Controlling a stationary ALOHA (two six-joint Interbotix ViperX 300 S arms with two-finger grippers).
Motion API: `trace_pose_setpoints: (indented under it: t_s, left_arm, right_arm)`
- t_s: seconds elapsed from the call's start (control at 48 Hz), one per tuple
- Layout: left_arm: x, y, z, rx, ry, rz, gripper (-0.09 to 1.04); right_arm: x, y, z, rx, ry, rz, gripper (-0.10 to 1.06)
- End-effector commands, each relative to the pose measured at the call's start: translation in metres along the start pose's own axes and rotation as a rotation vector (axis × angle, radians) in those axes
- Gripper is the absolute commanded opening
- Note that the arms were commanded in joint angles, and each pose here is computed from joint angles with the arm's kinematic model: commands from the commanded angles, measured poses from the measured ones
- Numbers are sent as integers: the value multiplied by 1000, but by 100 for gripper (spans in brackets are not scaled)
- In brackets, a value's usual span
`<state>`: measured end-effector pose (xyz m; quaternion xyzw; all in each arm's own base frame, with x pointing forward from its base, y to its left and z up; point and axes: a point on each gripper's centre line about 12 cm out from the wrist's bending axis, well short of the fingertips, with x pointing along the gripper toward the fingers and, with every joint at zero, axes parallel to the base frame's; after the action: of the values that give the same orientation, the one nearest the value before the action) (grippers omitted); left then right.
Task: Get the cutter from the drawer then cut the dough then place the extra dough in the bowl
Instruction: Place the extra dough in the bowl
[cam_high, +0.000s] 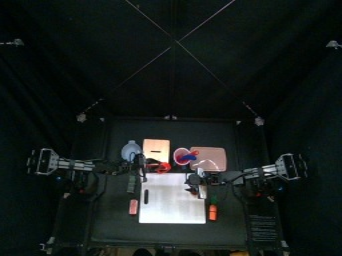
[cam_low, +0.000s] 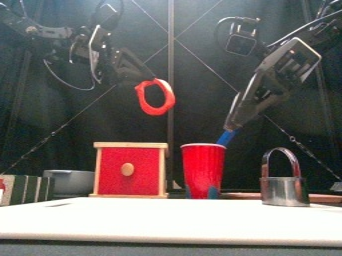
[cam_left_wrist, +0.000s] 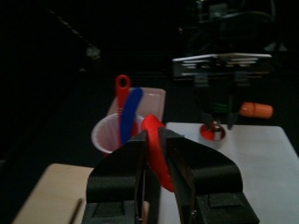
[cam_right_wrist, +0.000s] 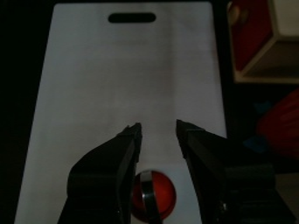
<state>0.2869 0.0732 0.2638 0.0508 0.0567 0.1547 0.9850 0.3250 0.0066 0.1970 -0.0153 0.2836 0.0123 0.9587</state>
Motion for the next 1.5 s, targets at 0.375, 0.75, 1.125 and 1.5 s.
trace_pose_setpoints:
  t_s: [0.375,0.75,1.125,1.5]
  left_arm:
    - [-74,56,-62,-52,71,248,60]
    - [-85,76,-90,-195,215,361,90]
    - [-80,72,-79,-254,163,358,102]
    - [-68,-14,-28,-37,-116,-39,102]
  right_arm:
    - [-10,-26,54,-71,-332,-89,76]
    - [-10,-28,52,-62,-325,-95,76]
    - [-10,-28,51,-34,-323,-94,76]
    - [-13,-30,64,-34,-390,-103,76]
